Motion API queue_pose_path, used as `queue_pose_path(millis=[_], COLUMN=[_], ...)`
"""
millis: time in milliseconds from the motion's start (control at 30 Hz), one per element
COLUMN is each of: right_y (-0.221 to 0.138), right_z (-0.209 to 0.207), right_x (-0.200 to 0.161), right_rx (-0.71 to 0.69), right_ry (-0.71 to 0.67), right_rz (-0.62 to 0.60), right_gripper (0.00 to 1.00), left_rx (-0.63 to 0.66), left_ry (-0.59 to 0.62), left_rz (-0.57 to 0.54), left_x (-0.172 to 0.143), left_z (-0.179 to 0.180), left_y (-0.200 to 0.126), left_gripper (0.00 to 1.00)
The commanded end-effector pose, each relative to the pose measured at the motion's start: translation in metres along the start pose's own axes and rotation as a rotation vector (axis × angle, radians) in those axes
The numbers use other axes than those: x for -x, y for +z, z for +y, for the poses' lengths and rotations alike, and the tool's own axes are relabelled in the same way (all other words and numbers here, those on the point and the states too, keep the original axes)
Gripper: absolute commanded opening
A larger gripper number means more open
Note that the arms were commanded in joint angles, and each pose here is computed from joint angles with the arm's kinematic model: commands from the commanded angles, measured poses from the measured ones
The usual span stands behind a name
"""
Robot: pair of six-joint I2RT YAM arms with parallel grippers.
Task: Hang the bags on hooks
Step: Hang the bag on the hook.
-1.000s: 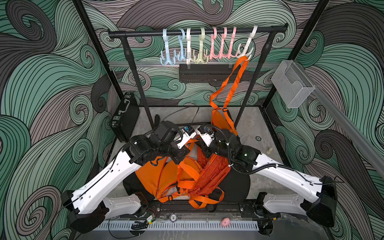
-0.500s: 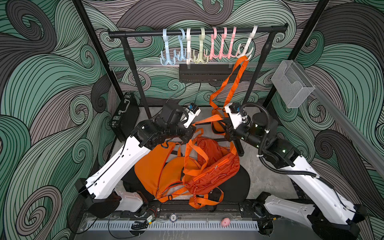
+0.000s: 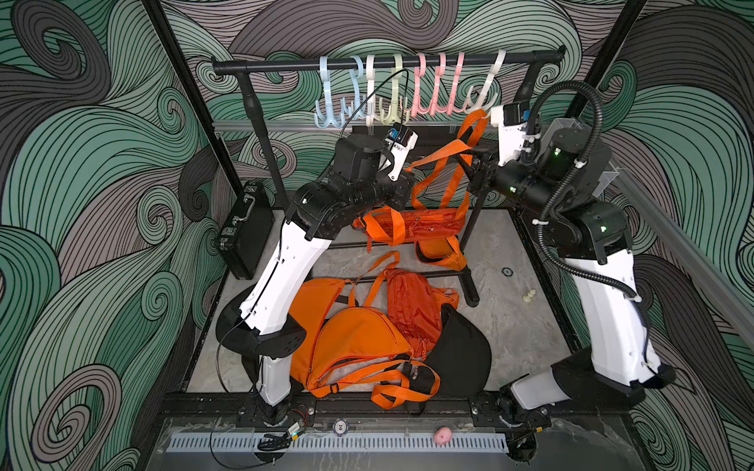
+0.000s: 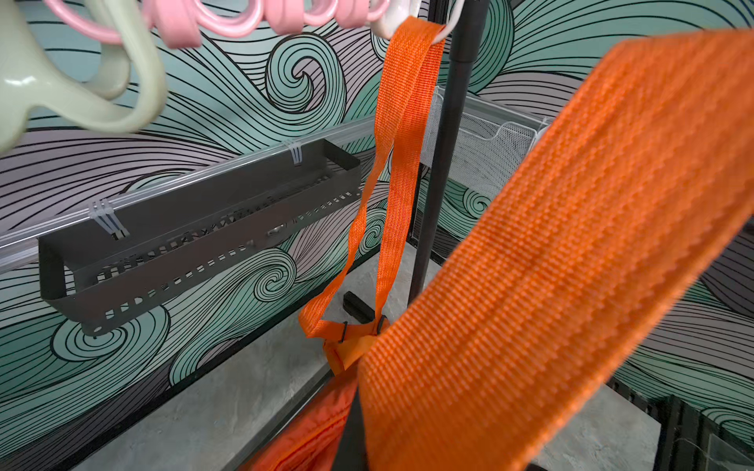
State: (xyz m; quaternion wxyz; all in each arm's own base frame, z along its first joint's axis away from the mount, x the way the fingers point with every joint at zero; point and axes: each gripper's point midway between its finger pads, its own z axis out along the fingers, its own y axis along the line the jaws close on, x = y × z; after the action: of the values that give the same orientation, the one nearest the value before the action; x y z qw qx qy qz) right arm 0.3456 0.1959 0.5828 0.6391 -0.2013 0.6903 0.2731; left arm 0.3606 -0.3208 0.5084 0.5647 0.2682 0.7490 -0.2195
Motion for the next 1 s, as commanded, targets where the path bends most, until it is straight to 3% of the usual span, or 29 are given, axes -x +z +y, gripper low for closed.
queue_pose_path(millis=[0,333,600,967], right_y=[-0.008,-0.004,-0.005,0.010], right_z=[-0.005,-0.033,-0.035,-0.054], right_x=[0.037,0.092,0.111,0.111], right_rx=[0.018,0.120,0.151,0.157], right_ry=[0.049,0.201,0.193,0.234], right_rz=[-0.088,-0.289,-0.369,-0.389], right_gripper=[0.00,0.00,0.00,0.00], left_rx=[0.089,0.119,0.158,0.149], left_ry=[-0.064,-0.103,-0.101,-0.122], left_rz=[-0.029,-0.227,-0.347,-0.376], left_x=[0.006,0.045,0.071,0.070], left_z=[0.029,0.036,0.044,0.056], left_y=[0.006,0.033,0.035,0.058], left_gripper=[0.00,0.00,0.00,0.00])
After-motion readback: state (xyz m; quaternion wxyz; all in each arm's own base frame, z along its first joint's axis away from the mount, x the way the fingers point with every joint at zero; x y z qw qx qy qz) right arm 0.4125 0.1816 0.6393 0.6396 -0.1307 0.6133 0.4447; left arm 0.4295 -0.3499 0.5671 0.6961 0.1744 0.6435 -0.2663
